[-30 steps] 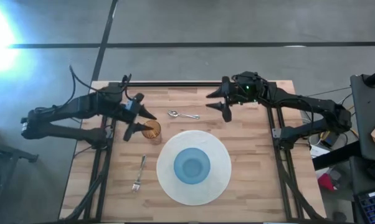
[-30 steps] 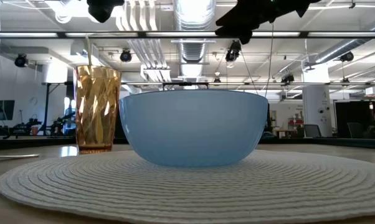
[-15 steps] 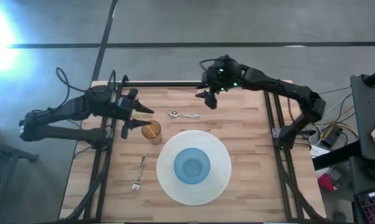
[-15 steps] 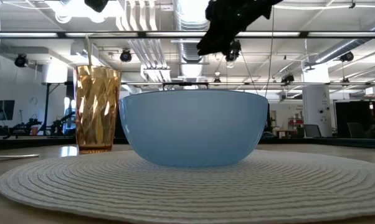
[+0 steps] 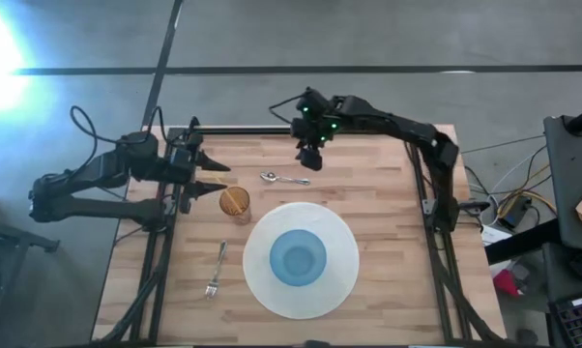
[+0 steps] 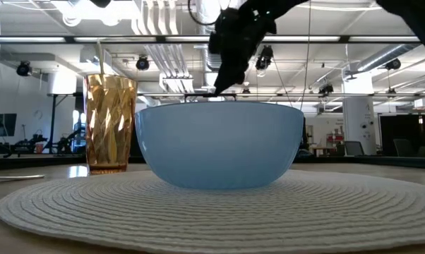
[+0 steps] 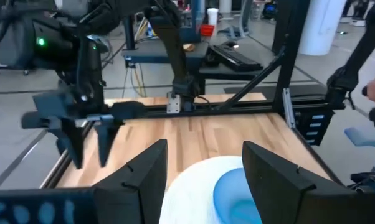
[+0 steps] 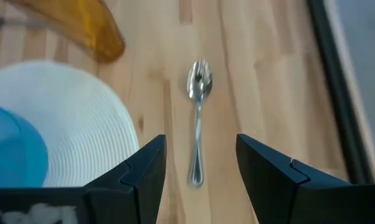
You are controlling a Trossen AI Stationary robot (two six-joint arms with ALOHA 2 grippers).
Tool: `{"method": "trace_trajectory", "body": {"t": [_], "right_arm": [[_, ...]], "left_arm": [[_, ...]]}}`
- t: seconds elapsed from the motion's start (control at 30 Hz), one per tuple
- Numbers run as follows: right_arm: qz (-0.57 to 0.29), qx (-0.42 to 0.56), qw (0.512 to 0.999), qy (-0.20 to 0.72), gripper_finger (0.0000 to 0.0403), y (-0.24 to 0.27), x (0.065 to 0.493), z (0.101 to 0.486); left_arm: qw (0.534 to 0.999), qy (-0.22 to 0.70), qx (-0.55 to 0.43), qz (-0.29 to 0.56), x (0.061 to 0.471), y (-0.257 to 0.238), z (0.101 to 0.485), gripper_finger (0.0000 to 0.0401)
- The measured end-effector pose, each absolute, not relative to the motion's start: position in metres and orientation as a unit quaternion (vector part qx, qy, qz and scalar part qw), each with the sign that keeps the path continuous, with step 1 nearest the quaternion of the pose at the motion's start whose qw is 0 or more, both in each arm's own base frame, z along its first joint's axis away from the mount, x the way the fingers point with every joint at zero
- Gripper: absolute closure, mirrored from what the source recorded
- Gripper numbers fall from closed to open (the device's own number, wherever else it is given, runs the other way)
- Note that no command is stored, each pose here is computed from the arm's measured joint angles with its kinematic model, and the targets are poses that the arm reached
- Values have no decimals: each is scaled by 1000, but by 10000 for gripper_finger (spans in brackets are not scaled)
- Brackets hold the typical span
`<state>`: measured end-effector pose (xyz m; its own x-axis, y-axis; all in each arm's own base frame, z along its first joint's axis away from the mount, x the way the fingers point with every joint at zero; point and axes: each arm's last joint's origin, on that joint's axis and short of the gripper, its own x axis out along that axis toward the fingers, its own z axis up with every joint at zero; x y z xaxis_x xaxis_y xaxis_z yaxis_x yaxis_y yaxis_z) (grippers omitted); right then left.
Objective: Pick & Place Utensil
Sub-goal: Put the silver spoon into the blue bowl on the white mat
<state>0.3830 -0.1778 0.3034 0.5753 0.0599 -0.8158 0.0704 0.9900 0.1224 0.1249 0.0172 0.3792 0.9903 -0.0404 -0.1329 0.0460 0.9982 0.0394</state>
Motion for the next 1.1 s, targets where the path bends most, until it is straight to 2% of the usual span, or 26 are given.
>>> {"method": "trace_trajectory", "body": {"t": [0.2,0.37,0.73,1.1], "right_arm": [[26,78,849,522,213,-178,404,279],[43,29,823,566,213,-169,425,261],[69,-10,812,579,213,-158,457,231],[37,8,791,610,213,-160,467,201]], "left_arm": [[996,82,19,-13,121,17,377,201],[996,85,20,-13,120,17,376,202],[994,109,21,2,118,17,371,201],[993,119,19,9,115,17,369,202]]}}
